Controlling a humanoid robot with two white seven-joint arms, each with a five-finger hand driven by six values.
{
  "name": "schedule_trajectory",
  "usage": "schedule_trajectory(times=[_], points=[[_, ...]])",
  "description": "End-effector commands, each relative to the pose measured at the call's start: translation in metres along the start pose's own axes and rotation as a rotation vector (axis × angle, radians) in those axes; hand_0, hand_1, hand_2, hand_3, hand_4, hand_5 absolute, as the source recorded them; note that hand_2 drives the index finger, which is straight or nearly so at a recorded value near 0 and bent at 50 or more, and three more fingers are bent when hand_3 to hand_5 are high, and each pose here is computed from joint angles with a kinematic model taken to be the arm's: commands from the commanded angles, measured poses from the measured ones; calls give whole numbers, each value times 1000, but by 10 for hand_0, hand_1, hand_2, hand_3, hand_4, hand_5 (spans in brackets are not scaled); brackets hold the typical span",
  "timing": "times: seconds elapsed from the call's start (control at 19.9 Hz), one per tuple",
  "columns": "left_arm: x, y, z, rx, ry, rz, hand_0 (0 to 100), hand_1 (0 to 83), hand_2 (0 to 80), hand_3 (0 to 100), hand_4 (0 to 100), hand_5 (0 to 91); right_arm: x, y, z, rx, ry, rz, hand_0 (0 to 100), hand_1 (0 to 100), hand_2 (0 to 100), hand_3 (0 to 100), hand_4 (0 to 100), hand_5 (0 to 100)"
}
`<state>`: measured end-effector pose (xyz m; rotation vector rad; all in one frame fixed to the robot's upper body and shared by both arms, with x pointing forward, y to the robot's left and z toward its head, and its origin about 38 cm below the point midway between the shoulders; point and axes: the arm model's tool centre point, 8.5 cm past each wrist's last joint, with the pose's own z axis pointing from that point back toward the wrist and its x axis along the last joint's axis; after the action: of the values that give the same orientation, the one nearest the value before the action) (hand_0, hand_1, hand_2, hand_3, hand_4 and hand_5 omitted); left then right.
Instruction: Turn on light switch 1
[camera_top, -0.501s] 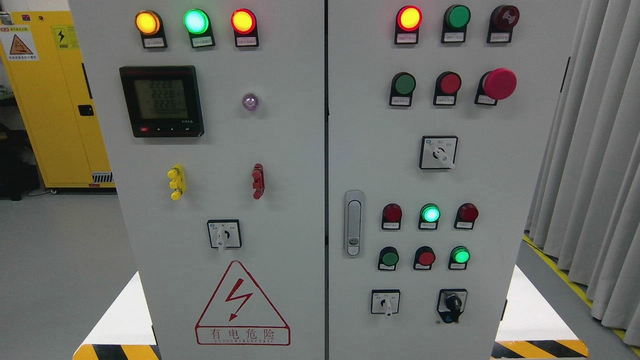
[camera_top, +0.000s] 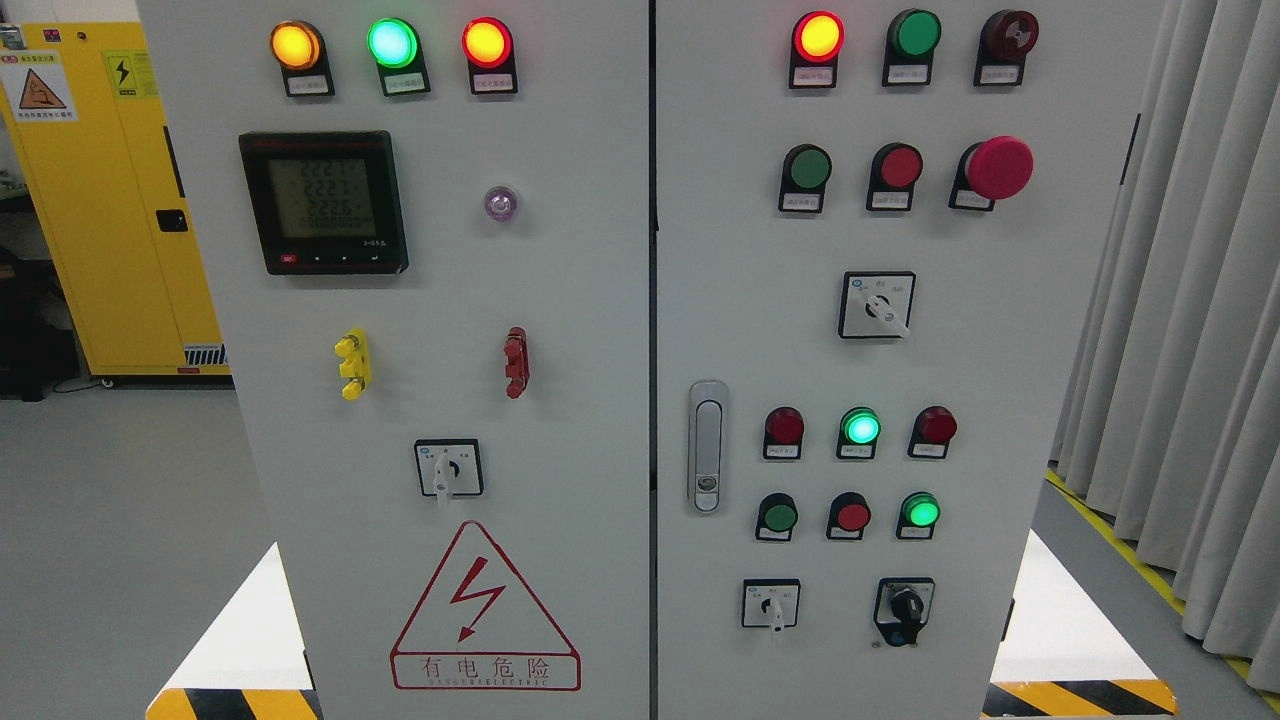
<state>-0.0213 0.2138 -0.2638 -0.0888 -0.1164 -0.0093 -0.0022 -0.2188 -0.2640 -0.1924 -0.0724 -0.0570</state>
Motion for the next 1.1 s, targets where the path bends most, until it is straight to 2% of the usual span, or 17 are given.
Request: schedule_trajectory(times=[0.0,0.15,0.2,0.3,0.35,0.45,0.5,0.55,0.65,0.7,0.85,0.9,0.95,1.05], points=[[18,6,-2,44,-71,10,237,135,0,0,0,0,0,0,0,1,0,0,0,500,40,0,0,0],[45,19,1,97,-186,29,228,160,0,0,0,0,0,0,0,1,0,0,0,500,40,0,0,0],[55,23,2,111,-224,45,228,179,0,18,167,0,0,0,0,1,0,0,0,500,40,0,0,0],[78,29,8,140,-308,68,234,205,0,142,208,0,0,0,0,1,0,0,0,500,40,0,0,0],[88,36,12,161,-351,71,239,219,0,169,248,0,0,0,0,1,0,0,0,500,40,0,0,0],[109,51,25,193,-447,62,245,240,51,214,308,0,0,0,0,1,0,0,0,500,40,0,0,0],[121,58,33,211,-500,68,250,271,85,245,364,29,0,0,0,-1,0,0,0,500,40,0,0,0],[135,65,42,232,-555,83,256,289,98,285,395,66,0,0,0,1,0,0,0,500,40,0,0,0],[166,79,63,291,-679,113,259,315,112,301,408,84,0,0,0,1,0,0,0,500,40,0,0,0],[175,83,74,307,-735,117,260,398,171,373,484,178,0,0,0,-1,0,0,0,500,40,0,0,0],[202,87,110,323,-888,113,245,480,227,430,536,235,0,0,0,1,0,0,0,500,40,0,0,0],[212,88,121,328,-933,109,240,501,251,452,554,292,0,0,0,1,0,0,0,500,40,0,0,0],[218,90,130,330,-966,99,225,529,291,496,602,411,0,0,0,1,0,0,0,500,40,0,0,0],[227,91,148,330,-1025,82,217,551,329,541,654,485,0,0,0,1,0,0,0,500,40,0,0,0]])
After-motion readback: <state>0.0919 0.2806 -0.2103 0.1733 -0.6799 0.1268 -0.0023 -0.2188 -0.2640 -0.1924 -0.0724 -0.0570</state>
